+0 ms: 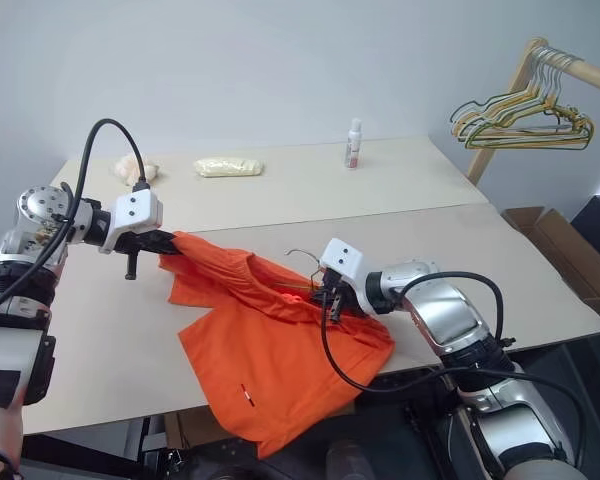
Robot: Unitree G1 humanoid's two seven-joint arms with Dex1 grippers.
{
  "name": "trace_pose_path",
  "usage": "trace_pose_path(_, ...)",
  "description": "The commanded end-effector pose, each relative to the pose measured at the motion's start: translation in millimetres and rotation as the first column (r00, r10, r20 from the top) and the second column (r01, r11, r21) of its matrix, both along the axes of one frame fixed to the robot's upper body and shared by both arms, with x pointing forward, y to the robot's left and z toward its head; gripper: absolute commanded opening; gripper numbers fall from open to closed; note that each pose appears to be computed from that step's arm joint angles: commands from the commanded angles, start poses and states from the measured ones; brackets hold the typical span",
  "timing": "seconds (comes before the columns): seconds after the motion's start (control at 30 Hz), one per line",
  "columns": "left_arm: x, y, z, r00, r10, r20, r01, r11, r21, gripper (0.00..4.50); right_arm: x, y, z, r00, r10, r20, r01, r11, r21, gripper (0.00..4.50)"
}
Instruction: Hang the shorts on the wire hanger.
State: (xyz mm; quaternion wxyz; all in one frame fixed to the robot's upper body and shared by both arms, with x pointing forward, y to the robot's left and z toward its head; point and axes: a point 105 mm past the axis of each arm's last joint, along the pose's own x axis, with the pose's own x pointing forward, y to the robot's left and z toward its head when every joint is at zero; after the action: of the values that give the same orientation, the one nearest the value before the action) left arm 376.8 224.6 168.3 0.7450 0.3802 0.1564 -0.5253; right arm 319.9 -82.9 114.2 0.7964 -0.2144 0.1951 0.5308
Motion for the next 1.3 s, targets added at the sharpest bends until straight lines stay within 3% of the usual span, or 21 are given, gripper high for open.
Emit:
trace_pose_path(0.03,2,4,17,0.998,0.006,0.061,-0.006,1.0,0.0,0.02,4,-5,22,0.998,0.009,0.055,-0.01,1.0,0.009,0.0)
trace_pose_path(0.3,-3,-22,1,0.996,-0.077,0.033,0.078,0.996,-0.036,0.02,-4,9,58,0.995,0.098,0.007,-0.098,0.995,0.025,0.0)
trace_pose_path(0.4,0,-33,2,0.996,-0.085,0.04,0.087,0.994,-0.064,0.73,-5,13,60,0.994,0.111,-0.023,-0.111,0.994,0.021,0.0)
trace_pose_path(0.57,1,-34,3,0.996,-0.077,0.046,0.08,0.994,-0.067,2.31,-1,15,61,0.993,0.106,-0.044,-0.105,0.994,0.021,0.0)
trace_pose_path(0.77,-13,-7,0,0.994,-0.104,0.014,0.103,0.994,0.047,4.36,1,10,75,0.994,0.09,-0.067,-0.085,0.993,0.078,0.0)
trace_pose_path(0.97,-28,19,18,0.986,-0.168,0.018,0.162,0.969,0.187,4.46,12,-5,100,0.997,0.051,-0.049,-0.045,0.993,0.112,0.0)
trace_pose_path(1.13,-14,-32,65,0.951,-0.243,0.191,0.251,0.968,-0.021,4.46,12,-5,123,0.997,0.081,-0.003,-0.081,0.991,0.109,0.0)
trace_pose_path(1.3,-17,-79,77,0.913,-0.353,0.205,0.383,0.914,-0.132,4.46,10,-1,123,0.993,0.116,0.033,-0.118,0.992,0.037,0.0)
